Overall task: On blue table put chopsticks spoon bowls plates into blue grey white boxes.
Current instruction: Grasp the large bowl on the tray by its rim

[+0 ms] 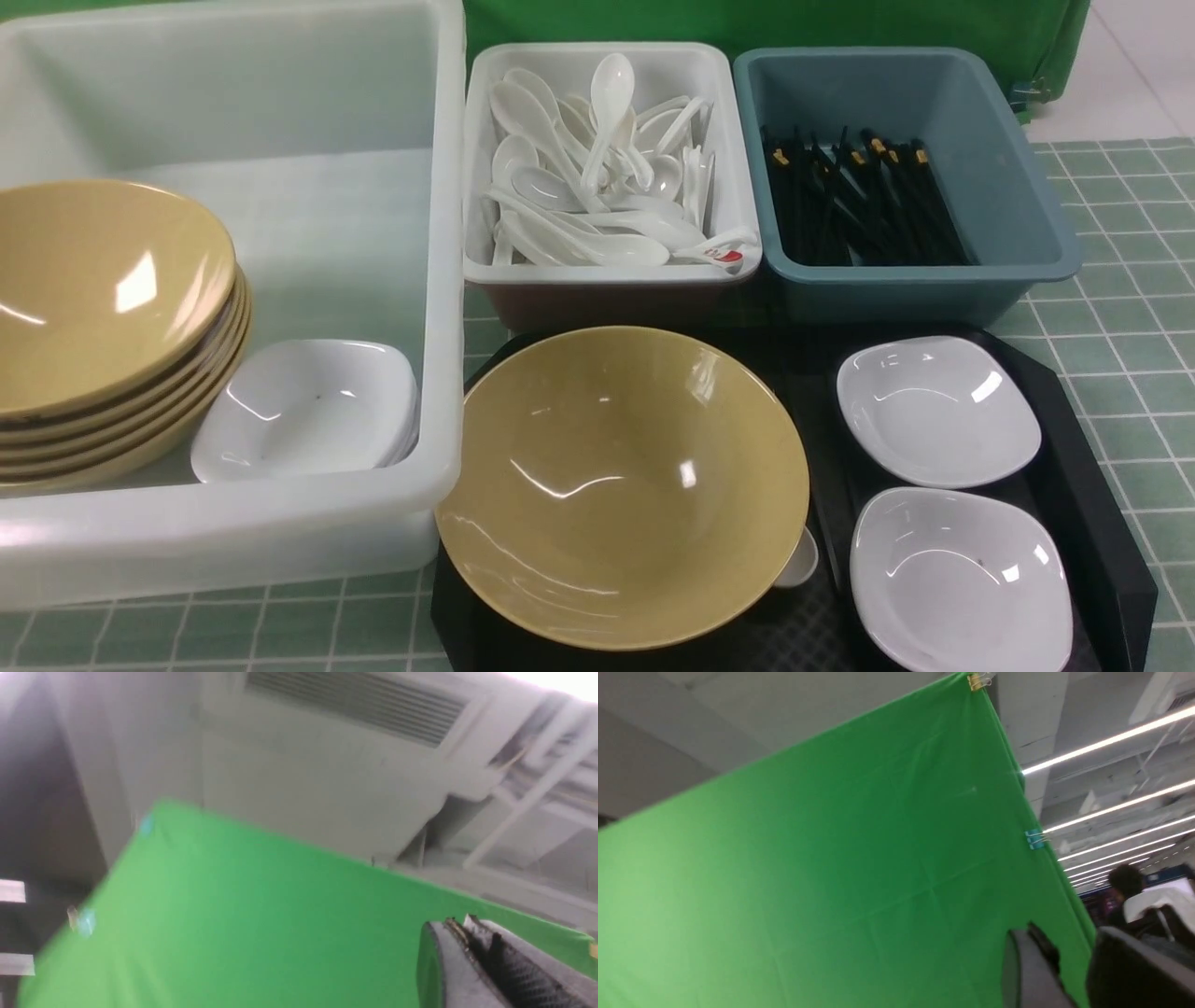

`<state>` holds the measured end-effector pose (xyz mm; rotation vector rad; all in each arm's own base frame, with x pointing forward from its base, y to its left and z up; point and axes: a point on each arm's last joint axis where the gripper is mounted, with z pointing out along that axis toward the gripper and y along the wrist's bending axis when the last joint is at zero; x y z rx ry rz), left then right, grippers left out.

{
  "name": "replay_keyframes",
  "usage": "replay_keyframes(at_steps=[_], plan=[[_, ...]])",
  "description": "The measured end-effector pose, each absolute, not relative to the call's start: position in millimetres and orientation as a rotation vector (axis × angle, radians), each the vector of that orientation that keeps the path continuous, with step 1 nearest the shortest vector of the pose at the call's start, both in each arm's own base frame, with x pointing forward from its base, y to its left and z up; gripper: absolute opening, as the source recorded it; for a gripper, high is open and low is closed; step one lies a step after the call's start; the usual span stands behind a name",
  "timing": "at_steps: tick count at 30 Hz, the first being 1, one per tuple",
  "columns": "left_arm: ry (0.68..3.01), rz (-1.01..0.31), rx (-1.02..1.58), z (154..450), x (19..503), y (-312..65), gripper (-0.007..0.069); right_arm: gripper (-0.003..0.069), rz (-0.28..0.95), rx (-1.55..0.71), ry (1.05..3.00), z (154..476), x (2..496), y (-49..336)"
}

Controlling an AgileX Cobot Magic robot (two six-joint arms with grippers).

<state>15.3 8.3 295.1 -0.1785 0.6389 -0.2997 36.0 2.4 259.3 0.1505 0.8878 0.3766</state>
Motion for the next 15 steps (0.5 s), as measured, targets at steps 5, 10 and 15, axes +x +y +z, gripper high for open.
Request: replay_keyframes(at_steps=[5, 10, 15], plan=[[0.880, -0.299, -0.138, 363.9, 12.0, 2.3, 0.0004, 0.0066, 0.316, 0.109, 0.813, 316.4, 27.4, 2.2], [1.057, -0.158, -0.055, 397.3, 42.9, -1.2, 0.0004, 0.0037, 0.281, 0.123, 0.935, 368.6, 40.1, 1.5], [1.325, -0.151, -0.057, 380.5, 98.8, -4.6, 0.0004, 0.0037, 0.057, 0.040, 1.304, 362.7, 74.4, 0.3]])
